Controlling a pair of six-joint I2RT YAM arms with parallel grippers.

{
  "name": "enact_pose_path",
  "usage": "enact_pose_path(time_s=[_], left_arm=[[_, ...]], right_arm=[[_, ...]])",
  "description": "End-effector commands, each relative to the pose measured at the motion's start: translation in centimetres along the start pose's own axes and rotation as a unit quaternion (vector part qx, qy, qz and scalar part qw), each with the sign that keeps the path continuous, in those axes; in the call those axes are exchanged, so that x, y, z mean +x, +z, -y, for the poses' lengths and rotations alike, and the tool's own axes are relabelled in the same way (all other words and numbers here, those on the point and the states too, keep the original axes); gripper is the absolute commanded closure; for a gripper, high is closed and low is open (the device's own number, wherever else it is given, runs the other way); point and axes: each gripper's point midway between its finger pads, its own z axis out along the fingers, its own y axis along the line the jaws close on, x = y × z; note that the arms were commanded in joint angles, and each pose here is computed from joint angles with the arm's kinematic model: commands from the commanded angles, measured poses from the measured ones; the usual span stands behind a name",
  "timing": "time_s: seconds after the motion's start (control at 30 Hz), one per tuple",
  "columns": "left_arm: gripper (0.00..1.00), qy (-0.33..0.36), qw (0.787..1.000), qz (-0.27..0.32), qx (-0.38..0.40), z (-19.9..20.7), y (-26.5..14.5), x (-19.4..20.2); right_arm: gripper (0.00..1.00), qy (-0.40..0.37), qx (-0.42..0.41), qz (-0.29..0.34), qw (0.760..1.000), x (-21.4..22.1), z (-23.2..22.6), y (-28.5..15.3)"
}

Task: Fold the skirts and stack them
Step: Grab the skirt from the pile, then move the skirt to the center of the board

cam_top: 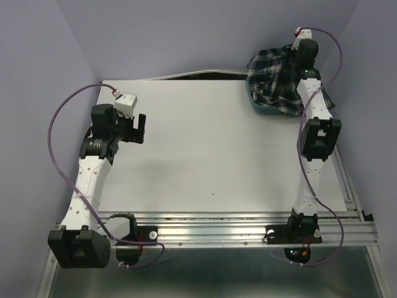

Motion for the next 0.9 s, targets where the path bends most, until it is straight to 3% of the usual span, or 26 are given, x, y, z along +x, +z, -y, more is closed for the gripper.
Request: enact_pose_path(time_s=[0.0,0.23,0.43,0.57,0.73,0.83,0.87], left_arm=[[0.02,-0.017,0.999,0.036,-0.011,-0.3,-0.5,-1.9],[0.02,-0.045,0.997,0.062,-0.026,-0.9,-0.8,-4.0],[0.02,-0.079,0.992,0.095,-0.029,-2.4,-2.2,-6.8],[0.02,-0.094,0.988,0.12,-0.027,-3.7,-3.6,-8.6],[0.02,-0.09,0.987,0.134,-0.022,-4.4,-4.8,-9.0],[0.02,-0.058,0.989,0.134,-0.007,-3.8,-4.9,-8.3],[0.01,-0.029,0.991,0.128,0.0,-3.5,-4.6,-7.4]], right_arm=[[0.99,0.012,-0.068,0.193,0.979,-18.1,-1.5,-10.4],[0.99,-0.018,-0.231,0.265,0.936,-25.6,-8.2,-21.9],[0.99,-0.05,-0.404,0.305,0.861,-28.6,-17.2,-34.5],[0.92,-0.058,-0.464,0.314,0.826,-28.9,-20.6,-40.3],[0.93,-0.055,-0.497,0.281,0.819,-26.5,-21.6,-42.0],[0.94,-0.048,-0.509,0.202,0.836,-20.8,-22.2,-40.1],[0.95,-0.059,-0.509,0.152,0.845,-15.9,-22.7,-37.5]])
